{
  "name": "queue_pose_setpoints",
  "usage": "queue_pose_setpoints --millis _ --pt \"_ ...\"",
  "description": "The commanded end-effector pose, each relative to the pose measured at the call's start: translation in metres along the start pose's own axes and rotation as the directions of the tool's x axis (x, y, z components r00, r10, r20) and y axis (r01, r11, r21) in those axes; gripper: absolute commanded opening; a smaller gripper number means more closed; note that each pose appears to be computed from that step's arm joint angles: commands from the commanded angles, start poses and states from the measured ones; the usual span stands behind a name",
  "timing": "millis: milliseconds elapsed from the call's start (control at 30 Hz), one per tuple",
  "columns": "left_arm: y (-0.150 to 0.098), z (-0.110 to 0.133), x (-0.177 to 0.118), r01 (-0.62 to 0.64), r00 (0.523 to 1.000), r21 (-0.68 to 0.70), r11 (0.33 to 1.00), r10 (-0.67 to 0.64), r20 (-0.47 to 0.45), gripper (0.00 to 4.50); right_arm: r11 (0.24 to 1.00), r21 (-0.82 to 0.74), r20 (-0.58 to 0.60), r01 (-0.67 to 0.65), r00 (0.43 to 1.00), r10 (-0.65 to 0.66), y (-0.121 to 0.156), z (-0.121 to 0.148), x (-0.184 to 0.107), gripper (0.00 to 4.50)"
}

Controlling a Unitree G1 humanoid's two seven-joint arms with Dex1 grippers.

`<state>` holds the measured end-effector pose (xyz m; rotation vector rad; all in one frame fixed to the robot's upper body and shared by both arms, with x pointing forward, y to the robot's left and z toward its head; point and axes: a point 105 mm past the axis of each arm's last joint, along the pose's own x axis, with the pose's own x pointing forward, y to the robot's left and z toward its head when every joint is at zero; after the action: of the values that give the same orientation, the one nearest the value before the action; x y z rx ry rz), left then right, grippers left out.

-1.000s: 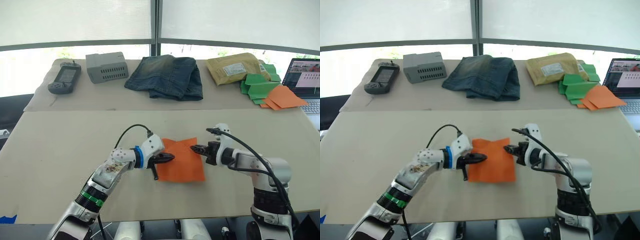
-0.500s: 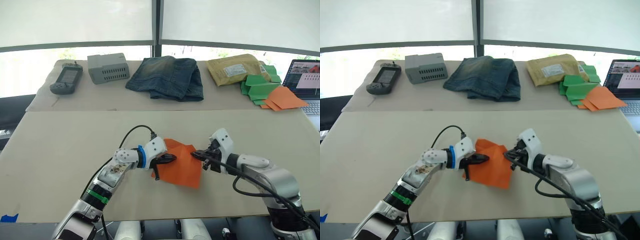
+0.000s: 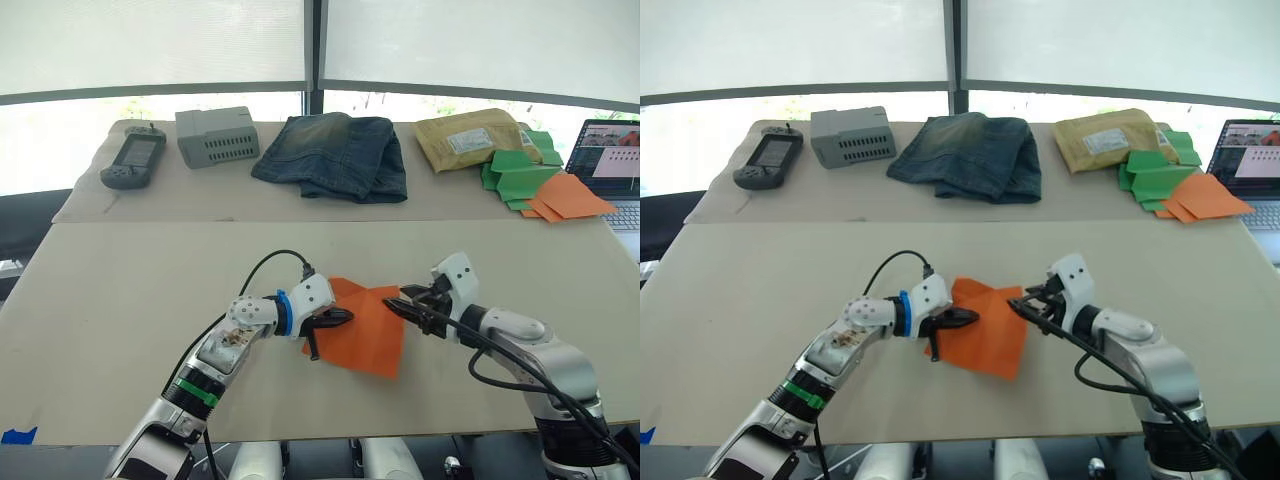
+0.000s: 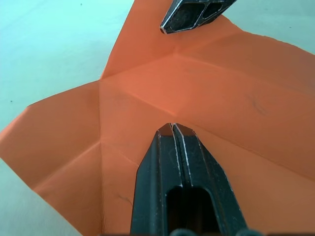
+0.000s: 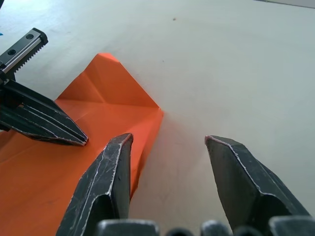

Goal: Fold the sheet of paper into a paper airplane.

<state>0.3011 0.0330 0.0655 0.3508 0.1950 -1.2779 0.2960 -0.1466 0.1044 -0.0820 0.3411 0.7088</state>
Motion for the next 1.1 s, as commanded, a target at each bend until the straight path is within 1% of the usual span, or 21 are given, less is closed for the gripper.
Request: queue_pose_setpoints --millis 33,100,167,233,267,300,333,367,433,500,533,600,733,867,1033,1100 --pt "-0.005 -0.017 0.0 0.014 0.998 -0.025 1.0 -0.016 -0.062 0.0 0.993 -0.111 0.031 -0.031 0.999 0.035 0.014 0.014 -0.004 1.5" --pt "-0.004 -0.017 -0.001 0.016 0.998 -0.028 0.999 -0.018 -0.061 0.0 0.975 -0.212 0.017 -0.062 0.998 0.067 0.028 0.015 -0.005 0.82" --pt "-0.004 -0.017 -0.001 0.018 0.998 -0.031 0.999 -0.02 -0.061 0.0 0.939 -0.337 -0.003 -0.072 0.997 0.076 0.036 0.014 -0.006 0.13" --pt "-0.004 -0.017 -0.001 0.021 0.998 -0.033 0.999 -0.023 -0.061 0.0 0.892 -0.446 -0.016 -0.072 0.997 0.072 0.04 0.011 -0.005 0.06" --pt "-0.004 -0.016 -0.001 0.025 0.998 -0.036 0.999 -0.027 -0.06 0.0 0.851 -0.521 -0.025 -0.072 0.997 0.068 0.042 0.009 -0.005 0.06" --pt "-0.004 -0.015 -0.001 0.028 0.998 -0.038 0.999 -0.03 -0.058 0.0 0.799 -0.597 -0.038 -0.07 0.998 0.059 0.043 0.005 -0.004 0.06" --pt "-0.004 -0.014 -0.001 0.031 0.998 -0.039 0.999 -0.033 -0.056 0.0 0.725 -0.684 -0.054 -0.073 0.997 0.05 0.043 0.0 -0.003 0.06" --pt "-0.004 -0.013 -0.001 0.036 0.998 -0.037 0.999 -0.038 -0.056 0.0 0.671 -0.737 -0.071 -0.085 0.996 0.049 0.044 -0.006 -0.002 0.06" --pt "-0.003 -0.011 -0.002 0.048 0.997 -0.035 0.998 -0.05 -0.056 0.0 0.563 -0.822 -0.077 -0.082 0.996 0.033 0.043 -0.015 0.001 0.06" --pt "0.0 -0.004 -0.004 0.05 0.998 -0.053 0.997 -0.052 -0.04 0.0 0.485 -0.872 -0.07 -0.07 0.997 0.019 0.041 -0.021 0.004 0.06" --pt "0.001 -0.001 -0.005 0.052 0.998 -0.062 0.997 -0.054 -0.033 0.0 0.459 -0.886 -0.068 -0.07 0.997 0.021 0.04 -0.023 0.005 0.06" --pt "0.006 0.008 -0.01 0.052 0.999 -0.088 0.995 -0.053 -0.006 0.0 0.429 -0.901 -0.06 -0.063 0.998 0.02 0.038 -0.027 0.008 0.06" --pt "0.017 0.029 -0.016 0.026 0.998 -0.122 0.992 -0.019 0.057 0.0 0.401 -0.914 -0.064 -0.07 0.998 0.027 0.036 -0.036 0.011 0.06" --pt "0.024 0.047 -0.011 0.01 0.994 -0.141 0.99 0.006 0.111 0.0 0.385 -0.92 -0.061 -0.072 0.997 0.04 0.036 -0.038 0.015 0.06" --pt "0.021 0.055 0.009 0.022 0.994 -0.11 0.994 -0.01 0.109 0.0 0.387 -0.919 -0.054 -0.071 0.997 0.053 0.038 -0.039 0.019 0.06" --pt "0.021 0.054 0.02 0.016 0.996 -0.093 0.996 -0.008 0.084 0.0 0.39 -0.918 -0.05 -0.067 0.997 0.053 0.039 -0.039 0.019 0.06"
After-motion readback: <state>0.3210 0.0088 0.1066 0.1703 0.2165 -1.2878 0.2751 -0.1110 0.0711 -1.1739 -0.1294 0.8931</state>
